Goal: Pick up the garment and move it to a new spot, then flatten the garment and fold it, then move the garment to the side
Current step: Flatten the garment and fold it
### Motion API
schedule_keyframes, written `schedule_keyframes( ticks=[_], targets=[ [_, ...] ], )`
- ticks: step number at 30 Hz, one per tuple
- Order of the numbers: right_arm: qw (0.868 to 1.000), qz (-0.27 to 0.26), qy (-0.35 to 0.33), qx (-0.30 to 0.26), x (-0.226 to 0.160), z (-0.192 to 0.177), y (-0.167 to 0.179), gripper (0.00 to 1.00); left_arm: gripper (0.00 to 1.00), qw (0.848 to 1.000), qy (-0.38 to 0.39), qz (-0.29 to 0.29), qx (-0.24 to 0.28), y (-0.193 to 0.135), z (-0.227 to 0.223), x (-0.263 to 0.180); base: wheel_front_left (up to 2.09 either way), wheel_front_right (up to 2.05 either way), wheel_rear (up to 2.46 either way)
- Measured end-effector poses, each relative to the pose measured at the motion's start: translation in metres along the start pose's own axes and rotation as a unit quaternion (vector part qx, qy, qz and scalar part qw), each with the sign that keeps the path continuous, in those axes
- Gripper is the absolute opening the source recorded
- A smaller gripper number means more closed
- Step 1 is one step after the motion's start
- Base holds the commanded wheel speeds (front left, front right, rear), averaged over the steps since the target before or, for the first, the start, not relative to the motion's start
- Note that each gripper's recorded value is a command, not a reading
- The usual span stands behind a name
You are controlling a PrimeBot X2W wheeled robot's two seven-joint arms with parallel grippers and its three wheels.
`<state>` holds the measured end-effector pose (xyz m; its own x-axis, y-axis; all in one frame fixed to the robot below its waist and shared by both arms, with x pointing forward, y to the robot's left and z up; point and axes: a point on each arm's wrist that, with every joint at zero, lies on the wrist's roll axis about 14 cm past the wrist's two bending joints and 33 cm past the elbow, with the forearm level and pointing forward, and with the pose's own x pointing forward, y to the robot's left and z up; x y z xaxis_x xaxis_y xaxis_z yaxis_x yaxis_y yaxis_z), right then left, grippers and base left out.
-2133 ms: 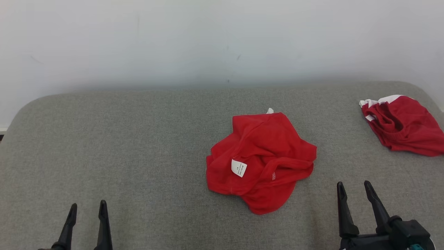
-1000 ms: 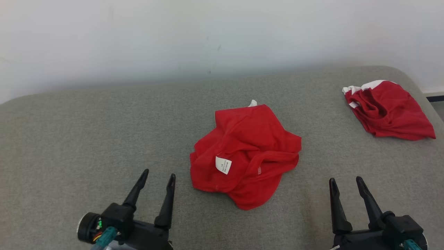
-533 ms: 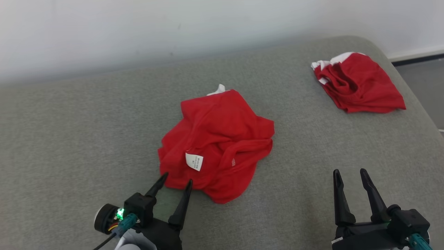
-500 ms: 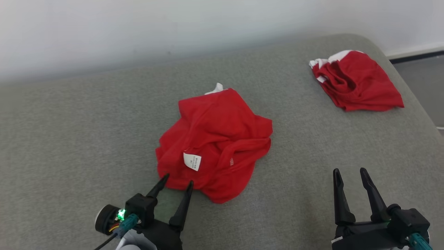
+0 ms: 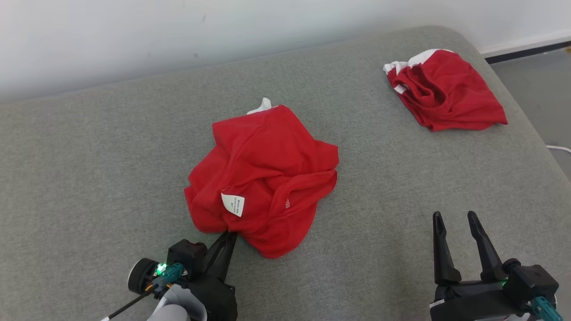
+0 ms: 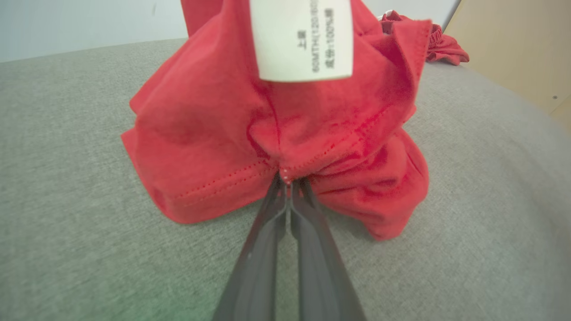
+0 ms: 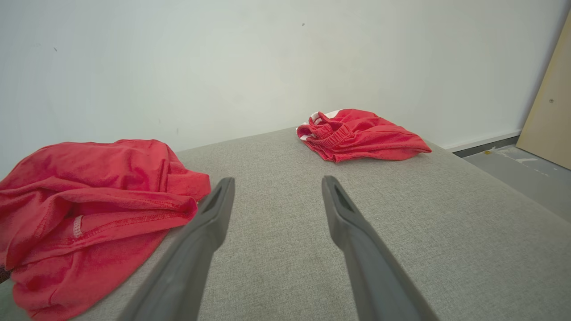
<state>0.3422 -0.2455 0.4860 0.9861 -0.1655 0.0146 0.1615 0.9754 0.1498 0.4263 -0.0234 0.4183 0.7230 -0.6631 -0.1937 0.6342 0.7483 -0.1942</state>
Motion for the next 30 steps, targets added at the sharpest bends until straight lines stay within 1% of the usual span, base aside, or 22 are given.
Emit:
schedule_keyframes(
  ticks=[6, 9, 12, 16, 20, 23, 25, 28, 30],
  targets=[
    [1.000, 0.008, 0.000, 0.001, 0.002, 0.000, 0.005, 1.00, 0.00, 1.000, -0.018, 0.011, -0.003, 0.005, 0.011, -0.005, 0.00, 0.00, 0.00],
    [1.000, 0.014, 0.001, 0.003, 0.002, -0.002, 0.009, 1.00, 0.00, 0.998, -0.053, 0.024, -0.003, 0.012, 0.033, -0.011, 0.00, 0.00, 0.00],
    [1.000, 0.026, 0.005, 0.004, 0.004, -0.005, 0.016, 1.00, 0.00, 0.996, -0.080, 0.041, 0.011, 0.023, 0.050, -0.025, 0.00, 0.00, 0.00],
    [0.999, 0.048, 0.004, 0.009, 0.009, -0.006, 0.030, 1.00, 0.00, 0.989, -0.116, 0.087, 0.039, 0.051, 0.075, -0.053, 0.00, 0.00, 0.00],
    [0.997, 0.070, 0.004, 0.013, 0.013, -0.007, 0.045, 1.00, 0.00, 0.976, -0.151, 0.142, 0.065, 0.080, 0.102, -0.088, 0.00, 0.00, 0.00],
    [0.996, 0.087, 0.003, 0.016, 0.016, -0.007, 0.057, 1.00, 0.00, 0.966, -0.161, 0.187, 0.077, 0.100, 0.113, -0.120, 0.00, 0.00, 0.00],
    [0.995, 0.098, 0.003, 0.017, 0.018, -0.006, 0.064, 1.00, 0.00, 0.959, -0.164, 0.219, 0.075, 0.111, 0.114, -0.143, 0.00, 0.00, 0.00],
    [0.993, 0.114, 0.002, 0.019, 0.020, -0.006, 0.076, 1.00, 0.00, 0.950, -0.150, 0.266, 0.067, 0.126, 0.102, -0.175, 0.00, 0.00, 0.00],
    [0.992, 0.122, 0.001, 0.020, 0.021, -0.006, 0.081, 1.00, 0.00, 0.946, -0.140, 0.289, 0.046, 0.130, 0.088, -0.192, 0.00, 0.00, 0.00]
  ],
)
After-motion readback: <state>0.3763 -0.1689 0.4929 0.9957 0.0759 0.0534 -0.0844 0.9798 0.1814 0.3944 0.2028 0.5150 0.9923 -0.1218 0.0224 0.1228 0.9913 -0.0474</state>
